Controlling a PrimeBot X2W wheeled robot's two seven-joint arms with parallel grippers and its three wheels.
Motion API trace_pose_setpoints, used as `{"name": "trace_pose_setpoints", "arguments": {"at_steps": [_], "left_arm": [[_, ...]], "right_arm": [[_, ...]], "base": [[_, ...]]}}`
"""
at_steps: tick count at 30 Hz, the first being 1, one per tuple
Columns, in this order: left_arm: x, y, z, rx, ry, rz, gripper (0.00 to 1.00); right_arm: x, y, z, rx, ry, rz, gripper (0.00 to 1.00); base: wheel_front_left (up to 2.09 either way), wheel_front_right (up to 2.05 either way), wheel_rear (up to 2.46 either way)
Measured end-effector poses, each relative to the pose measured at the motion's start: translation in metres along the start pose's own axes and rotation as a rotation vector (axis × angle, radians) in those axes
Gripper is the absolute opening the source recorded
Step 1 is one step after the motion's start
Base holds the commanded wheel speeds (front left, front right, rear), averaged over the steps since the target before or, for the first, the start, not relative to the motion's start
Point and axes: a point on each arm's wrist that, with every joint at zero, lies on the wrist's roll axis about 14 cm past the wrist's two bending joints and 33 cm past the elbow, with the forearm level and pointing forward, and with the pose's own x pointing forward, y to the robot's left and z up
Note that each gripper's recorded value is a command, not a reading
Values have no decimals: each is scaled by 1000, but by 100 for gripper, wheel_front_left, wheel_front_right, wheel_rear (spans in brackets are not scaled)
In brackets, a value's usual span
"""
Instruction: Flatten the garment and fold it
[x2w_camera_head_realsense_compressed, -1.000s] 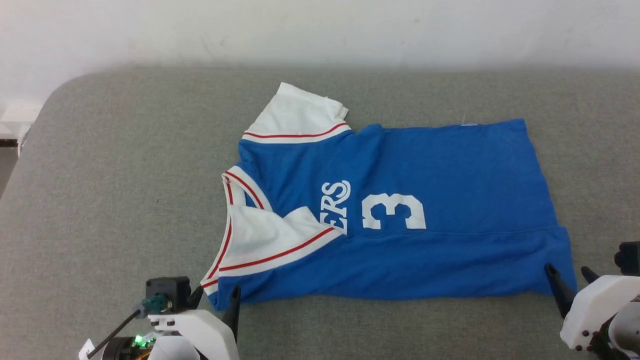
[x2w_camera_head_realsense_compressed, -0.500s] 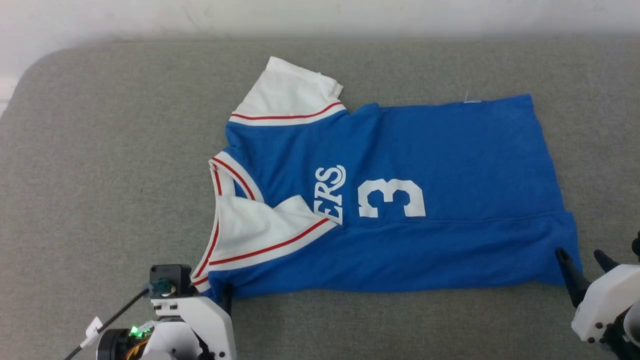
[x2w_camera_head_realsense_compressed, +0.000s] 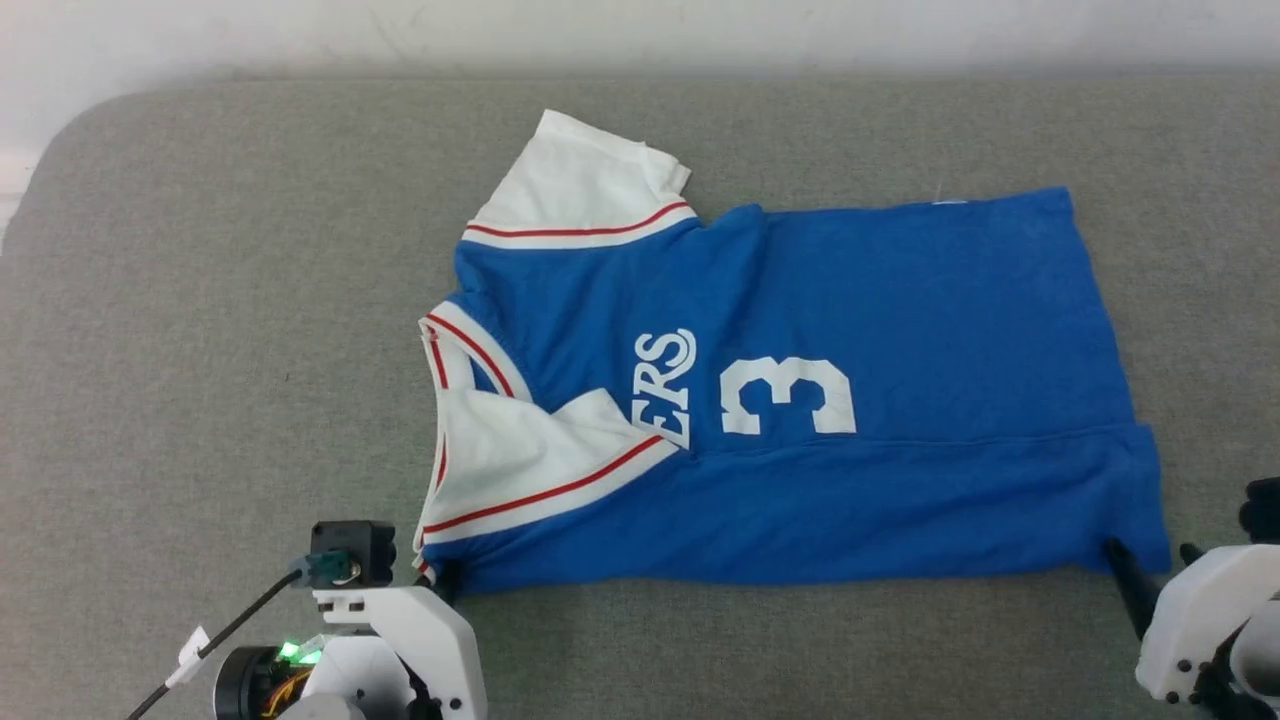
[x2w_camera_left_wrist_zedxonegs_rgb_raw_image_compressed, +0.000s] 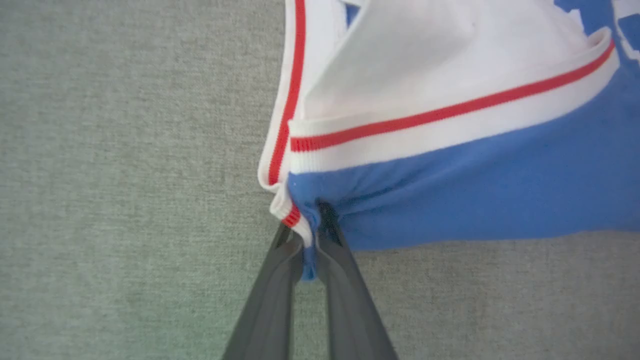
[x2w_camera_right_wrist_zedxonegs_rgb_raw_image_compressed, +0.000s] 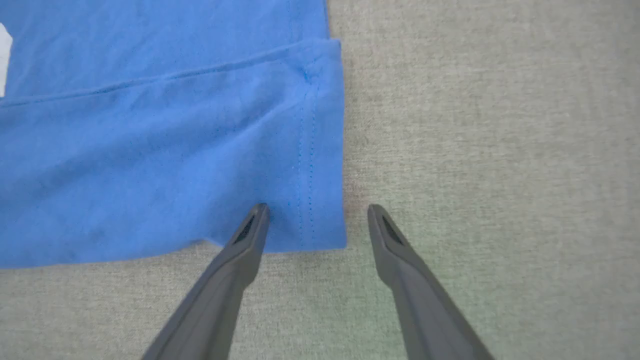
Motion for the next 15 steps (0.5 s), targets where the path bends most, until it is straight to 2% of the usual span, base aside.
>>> {"name": "trace_pose_setpoints", "arguments": {"at_steps": [6,7,8,9,15], "left_arm": [[-5,-7,8,-6,-31,-22,0],[-6,-7,8,-7,-34,-22,0],[-7,-7,9,-9,-36,-21,0],[-7,-6,10,-9,-38,-20,0],[-16,-3,8,-4,-47,-16,0]], "right_arm": [[17,6,-9,-5,53,22,100],[19,7,-8,-6,54,25,48],[20,7,-7,-10,54,27,11],[21,7,-7,-13,54,28,0],[15,4,-4,0,33,28,0]], "base": [[0,0,0],[0,0,0],[0,0,0],[0,0,0],[0,0,0]]}}
